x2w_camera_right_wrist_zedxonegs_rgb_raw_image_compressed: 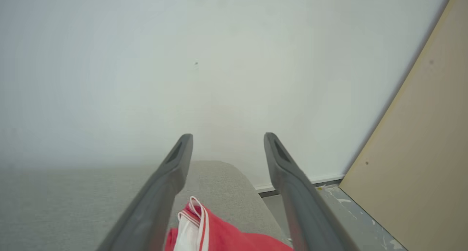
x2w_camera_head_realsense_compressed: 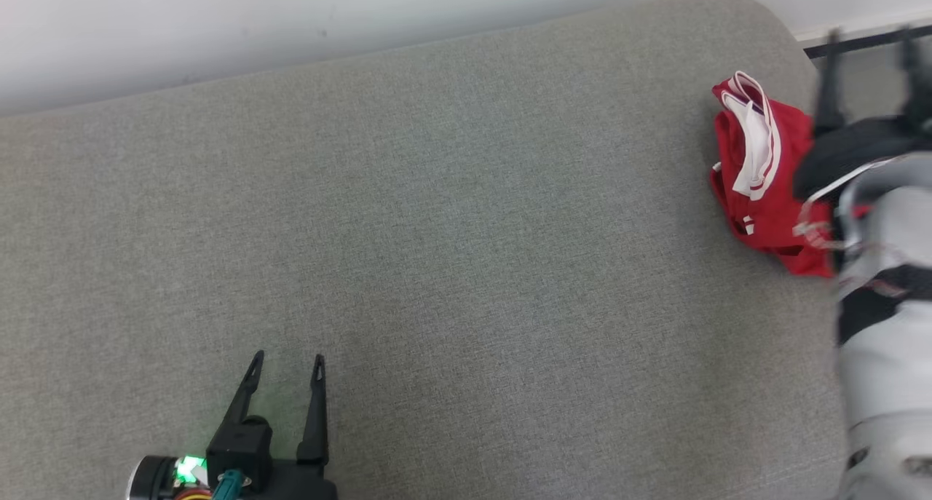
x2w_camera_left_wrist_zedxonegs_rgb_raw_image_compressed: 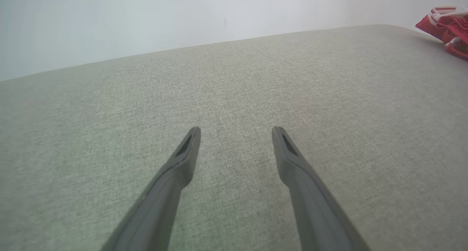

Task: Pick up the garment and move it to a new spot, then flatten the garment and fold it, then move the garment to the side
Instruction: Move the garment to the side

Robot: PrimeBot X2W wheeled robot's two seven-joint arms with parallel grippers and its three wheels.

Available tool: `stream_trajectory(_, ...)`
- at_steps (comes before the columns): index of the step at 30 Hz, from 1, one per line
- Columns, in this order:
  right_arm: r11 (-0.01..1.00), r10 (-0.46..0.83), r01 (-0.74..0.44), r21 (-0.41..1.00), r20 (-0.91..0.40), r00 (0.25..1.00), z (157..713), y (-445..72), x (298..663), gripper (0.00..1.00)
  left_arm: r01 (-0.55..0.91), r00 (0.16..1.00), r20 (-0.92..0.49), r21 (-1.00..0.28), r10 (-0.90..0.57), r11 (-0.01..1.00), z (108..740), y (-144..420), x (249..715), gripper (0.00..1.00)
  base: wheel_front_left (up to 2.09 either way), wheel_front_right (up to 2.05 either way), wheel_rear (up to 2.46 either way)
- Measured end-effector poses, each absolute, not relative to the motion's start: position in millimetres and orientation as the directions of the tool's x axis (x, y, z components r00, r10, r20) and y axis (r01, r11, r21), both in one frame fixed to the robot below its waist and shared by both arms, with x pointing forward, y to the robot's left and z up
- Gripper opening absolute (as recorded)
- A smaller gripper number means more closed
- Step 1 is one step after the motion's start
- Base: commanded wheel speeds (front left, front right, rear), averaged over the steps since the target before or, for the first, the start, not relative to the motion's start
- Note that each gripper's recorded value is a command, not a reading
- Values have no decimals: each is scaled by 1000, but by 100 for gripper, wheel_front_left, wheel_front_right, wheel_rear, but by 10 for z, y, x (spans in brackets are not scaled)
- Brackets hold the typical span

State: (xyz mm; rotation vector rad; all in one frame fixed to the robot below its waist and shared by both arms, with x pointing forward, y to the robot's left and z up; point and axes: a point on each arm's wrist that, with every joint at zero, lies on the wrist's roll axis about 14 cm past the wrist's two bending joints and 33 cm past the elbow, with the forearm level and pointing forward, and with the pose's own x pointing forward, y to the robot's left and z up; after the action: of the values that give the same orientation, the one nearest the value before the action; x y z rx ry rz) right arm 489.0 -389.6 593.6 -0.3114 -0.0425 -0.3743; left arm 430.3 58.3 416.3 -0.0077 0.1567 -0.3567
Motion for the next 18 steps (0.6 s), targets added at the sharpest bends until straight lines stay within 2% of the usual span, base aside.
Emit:
stream_trajectory(5,941,-234,254,-225,113,966,5757,-3326,4866,100,313,939,-139,-32,-314,949,4224,685,4296,100,0,0,0)
stream_trajectory(11,984,-91,96,-152,36,995,5302,-2704,4723,100,264,955,-132,-29,-265,964,4281,860,4231,100,0,0,0)
stream_trajectory(18,998,-10,8,-59,-38,999,4903,-2258,4502,100,207,969,-135,-27,-208,978,4306,1062,4121,100,0,0,0)
